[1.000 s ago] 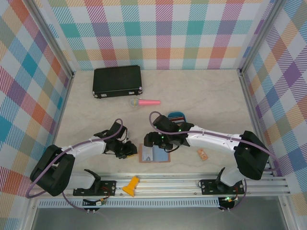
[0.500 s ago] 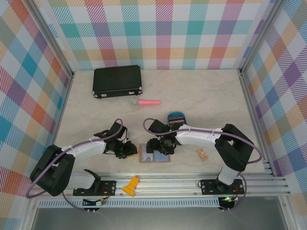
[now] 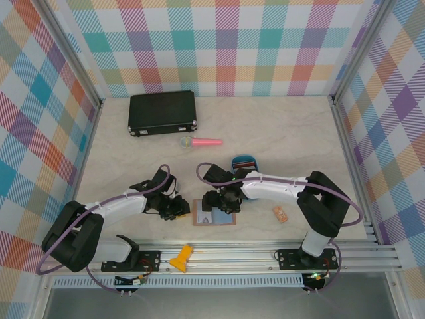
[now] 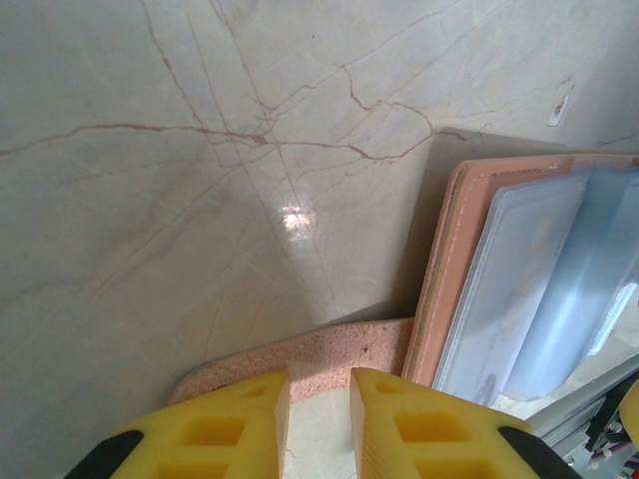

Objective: Put the credit cards into the card holder

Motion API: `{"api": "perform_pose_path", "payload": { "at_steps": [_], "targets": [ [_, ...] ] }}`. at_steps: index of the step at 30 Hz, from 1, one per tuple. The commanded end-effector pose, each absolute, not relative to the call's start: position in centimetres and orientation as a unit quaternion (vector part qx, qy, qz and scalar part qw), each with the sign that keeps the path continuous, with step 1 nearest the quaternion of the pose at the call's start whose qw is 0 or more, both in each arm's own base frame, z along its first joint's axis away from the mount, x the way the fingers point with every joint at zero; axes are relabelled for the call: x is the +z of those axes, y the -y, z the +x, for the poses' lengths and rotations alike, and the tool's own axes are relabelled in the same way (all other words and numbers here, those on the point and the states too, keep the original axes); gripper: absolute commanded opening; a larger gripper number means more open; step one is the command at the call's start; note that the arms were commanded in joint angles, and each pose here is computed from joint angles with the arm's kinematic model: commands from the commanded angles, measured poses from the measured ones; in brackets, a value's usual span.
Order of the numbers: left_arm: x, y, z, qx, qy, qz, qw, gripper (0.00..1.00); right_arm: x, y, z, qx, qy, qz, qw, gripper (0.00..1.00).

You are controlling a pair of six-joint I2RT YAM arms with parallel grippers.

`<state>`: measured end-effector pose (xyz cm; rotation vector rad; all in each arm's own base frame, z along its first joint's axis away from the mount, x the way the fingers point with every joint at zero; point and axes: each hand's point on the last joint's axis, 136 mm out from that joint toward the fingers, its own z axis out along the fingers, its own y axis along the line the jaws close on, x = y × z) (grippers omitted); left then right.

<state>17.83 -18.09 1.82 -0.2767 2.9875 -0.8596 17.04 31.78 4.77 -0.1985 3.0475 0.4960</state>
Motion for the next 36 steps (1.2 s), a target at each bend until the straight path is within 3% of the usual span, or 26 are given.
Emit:
{"api": "perform_pose_path", "payload": {
  "at_steps": [1, 16, 36],
  "targets": [
    [-0.6, 15.5, 15.2, -0.211, -0.970, -0.117, -0.036, 0.25, 4.5, -31.8, 16.7, 0.150, -0.986, -0.075, 0.016, 0.81],
    [-0.7, 15.5, 15.2, -0.210, -0.970, -0.117, -0.038, 0.25, 3.1, -32.8, 16.4, 0.159, -0.984, -0.078, -0.005, 0.81],
    [-0.7, 15.6, 15.1, -0.214, -0.969, -0.117, -0.041, 0.25, 5.0, -37.2, 16.4, 0.300, -0.952, -0.060, 0.005, 0.81]
  ]
}}
